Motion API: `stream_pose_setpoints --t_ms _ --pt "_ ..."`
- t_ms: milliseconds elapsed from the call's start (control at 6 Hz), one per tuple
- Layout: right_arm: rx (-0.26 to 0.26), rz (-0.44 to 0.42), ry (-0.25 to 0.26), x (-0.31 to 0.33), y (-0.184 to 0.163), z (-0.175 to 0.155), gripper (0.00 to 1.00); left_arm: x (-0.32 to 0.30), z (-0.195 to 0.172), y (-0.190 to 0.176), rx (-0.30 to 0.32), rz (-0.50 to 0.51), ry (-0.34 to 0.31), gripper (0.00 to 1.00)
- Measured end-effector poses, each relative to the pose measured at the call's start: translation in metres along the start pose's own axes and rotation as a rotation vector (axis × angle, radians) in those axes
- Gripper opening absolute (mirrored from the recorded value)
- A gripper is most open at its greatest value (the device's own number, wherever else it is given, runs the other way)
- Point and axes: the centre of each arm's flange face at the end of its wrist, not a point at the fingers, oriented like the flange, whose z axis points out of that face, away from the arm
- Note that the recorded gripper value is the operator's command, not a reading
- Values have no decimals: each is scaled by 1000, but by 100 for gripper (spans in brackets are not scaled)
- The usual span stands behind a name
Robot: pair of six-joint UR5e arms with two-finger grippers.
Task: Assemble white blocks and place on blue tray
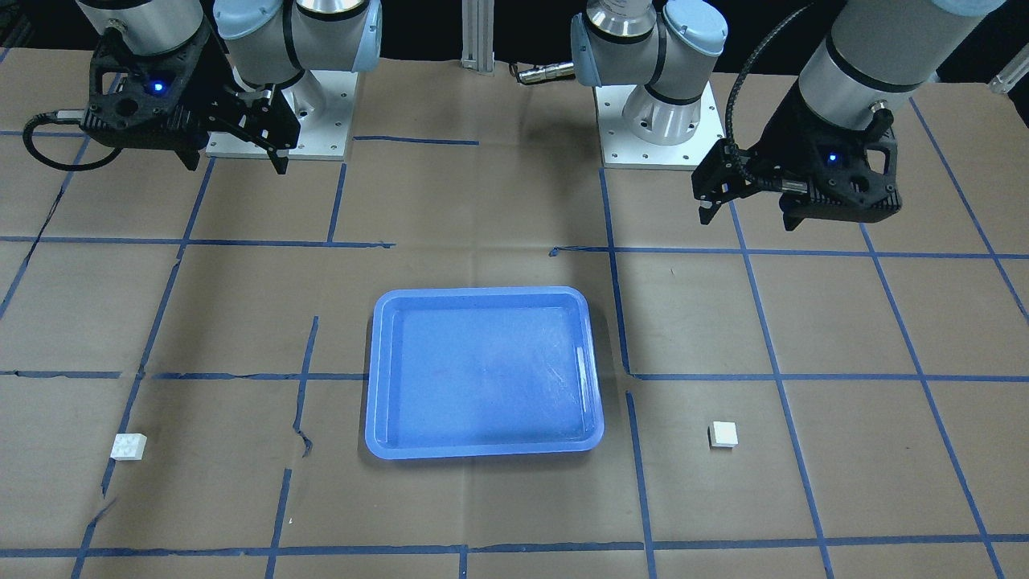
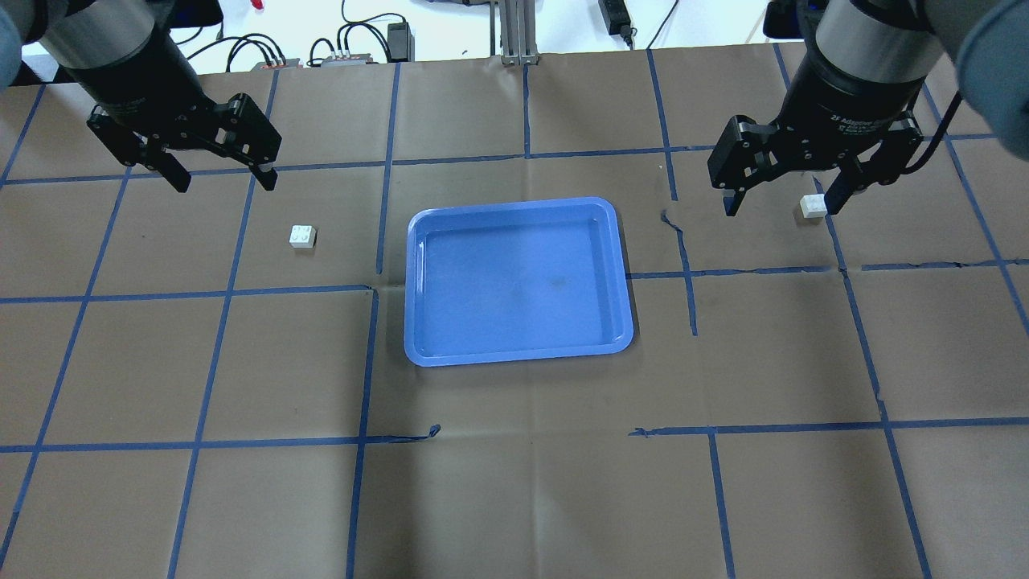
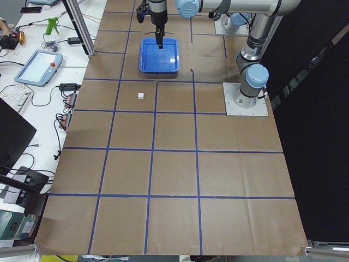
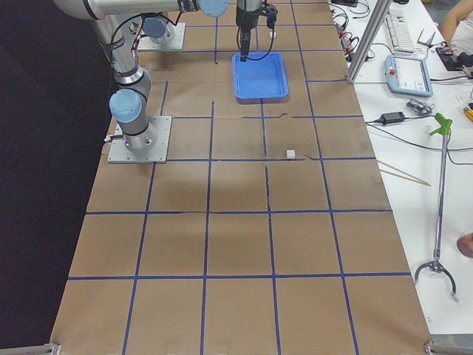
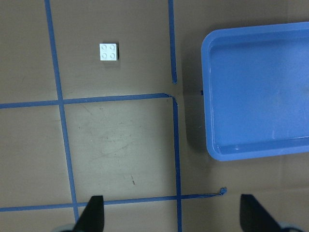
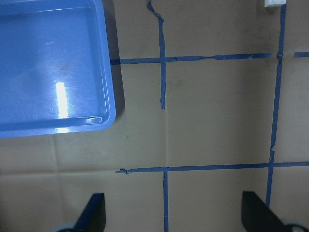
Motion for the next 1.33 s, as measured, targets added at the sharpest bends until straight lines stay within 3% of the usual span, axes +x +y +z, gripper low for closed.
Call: stream_pose_setpoints --t_ms 500,833,1000,1333 --pt "1 -3 -2 0 0 0 100 -27 4 -5 -3 -10 -3 99" --pt "33 -43 2 2 -5 -3 100 -63 35 -23 -17 75 6 99" --pt "52 -166 5 5 -8 -6 100 -72 58 -41 -4 91 2 99" --pt "82 -519 28 13 -13 -9 100 -87 119 -89 9 94 -2 99"
